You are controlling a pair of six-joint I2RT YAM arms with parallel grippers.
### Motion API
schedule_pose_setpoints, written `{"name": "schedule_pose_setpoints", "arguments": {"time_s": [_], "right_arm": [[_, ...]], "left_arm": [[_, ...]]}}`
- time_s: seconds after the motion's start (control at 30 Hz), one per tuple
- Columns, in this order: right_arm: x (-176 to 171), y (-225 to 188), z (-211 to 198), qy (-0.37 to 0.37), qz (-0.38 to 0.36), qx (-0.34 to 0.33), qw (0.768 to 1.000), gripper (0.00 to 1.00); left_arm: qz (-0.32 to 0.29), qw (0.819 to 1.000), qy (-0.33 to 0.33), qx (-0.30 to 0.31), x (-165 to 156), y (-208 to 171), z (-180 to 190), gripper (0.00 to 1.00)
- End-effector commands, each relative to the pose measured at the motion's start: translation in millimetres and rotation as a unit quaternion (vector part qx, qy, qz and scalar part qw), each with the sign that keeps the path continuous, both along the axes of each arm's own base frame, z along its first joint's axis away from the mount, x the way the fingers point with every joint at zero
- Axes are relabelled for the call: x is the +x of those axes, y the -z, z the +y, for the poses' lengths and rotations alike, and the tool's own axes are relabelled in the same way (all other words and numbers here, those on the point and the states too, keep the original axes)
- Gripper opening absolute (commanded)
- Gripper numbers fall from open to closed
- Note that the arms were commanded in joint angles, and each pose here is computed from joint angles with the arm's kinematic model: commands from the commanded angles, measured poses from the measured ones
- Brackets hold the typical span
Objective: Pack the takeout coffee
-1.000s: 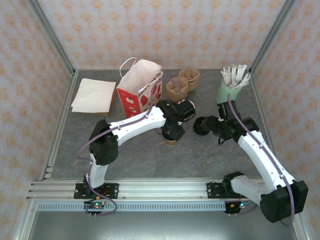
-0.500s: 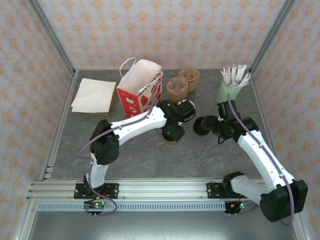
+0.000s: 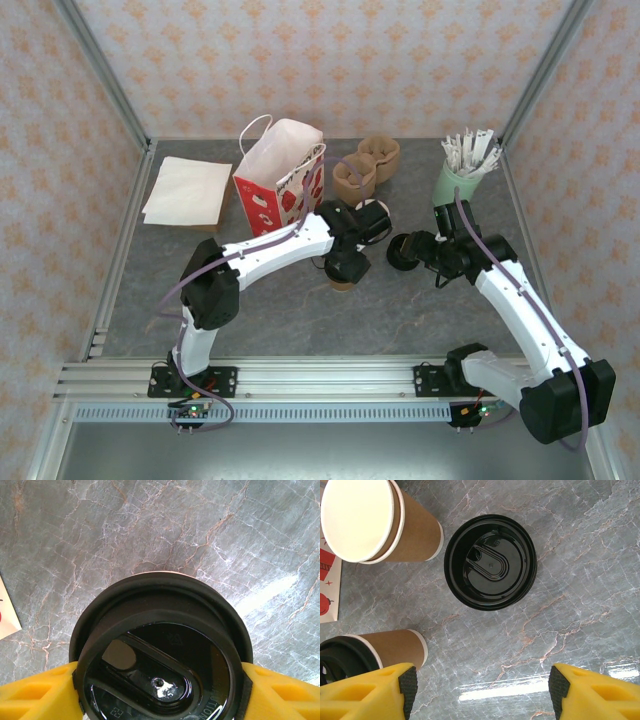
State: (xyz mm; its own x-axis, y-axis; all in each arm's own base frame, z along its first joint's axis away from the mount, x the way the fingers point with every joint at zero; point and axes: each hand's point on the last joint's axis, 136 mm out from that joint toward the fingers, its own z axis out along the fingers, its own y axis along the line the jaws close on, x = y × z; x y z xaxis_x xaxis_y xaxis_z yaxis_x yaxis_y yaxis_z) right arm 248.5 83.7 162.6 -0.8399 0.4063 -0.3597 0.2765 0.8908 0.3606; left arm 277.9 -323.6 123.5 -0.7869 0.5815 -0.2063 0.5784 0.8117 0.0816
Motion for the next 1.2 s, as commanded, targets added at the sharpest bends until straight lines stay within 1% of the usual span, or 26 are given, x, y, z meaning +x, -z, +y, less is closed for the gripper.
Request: {"name": "schedule_pose_setpoints", "arguments": {"time_s": [0.0,0.77,1.17], "right_arm": [[3.3,-0.2,-0.7,0.004,-0.005,0.001,1.000,0.71],[2.2,2.1,2.2,-0.001,0.000,0.008,1.000,0.71],[3.2,1.8,6.6,-0.008,0.001,0.017,1.000,0.71]], "left_arm": [[0.007,1.000,0.013,0.015,-4.7,1.1,3.3,0.70],[-0.001,1.000,0.006,0.031,-6.9,-2.0,15.8,0.77],[-0.014,1.000,-0.001,0.025,-2.7,-8.8,15.7,0.82]]}}
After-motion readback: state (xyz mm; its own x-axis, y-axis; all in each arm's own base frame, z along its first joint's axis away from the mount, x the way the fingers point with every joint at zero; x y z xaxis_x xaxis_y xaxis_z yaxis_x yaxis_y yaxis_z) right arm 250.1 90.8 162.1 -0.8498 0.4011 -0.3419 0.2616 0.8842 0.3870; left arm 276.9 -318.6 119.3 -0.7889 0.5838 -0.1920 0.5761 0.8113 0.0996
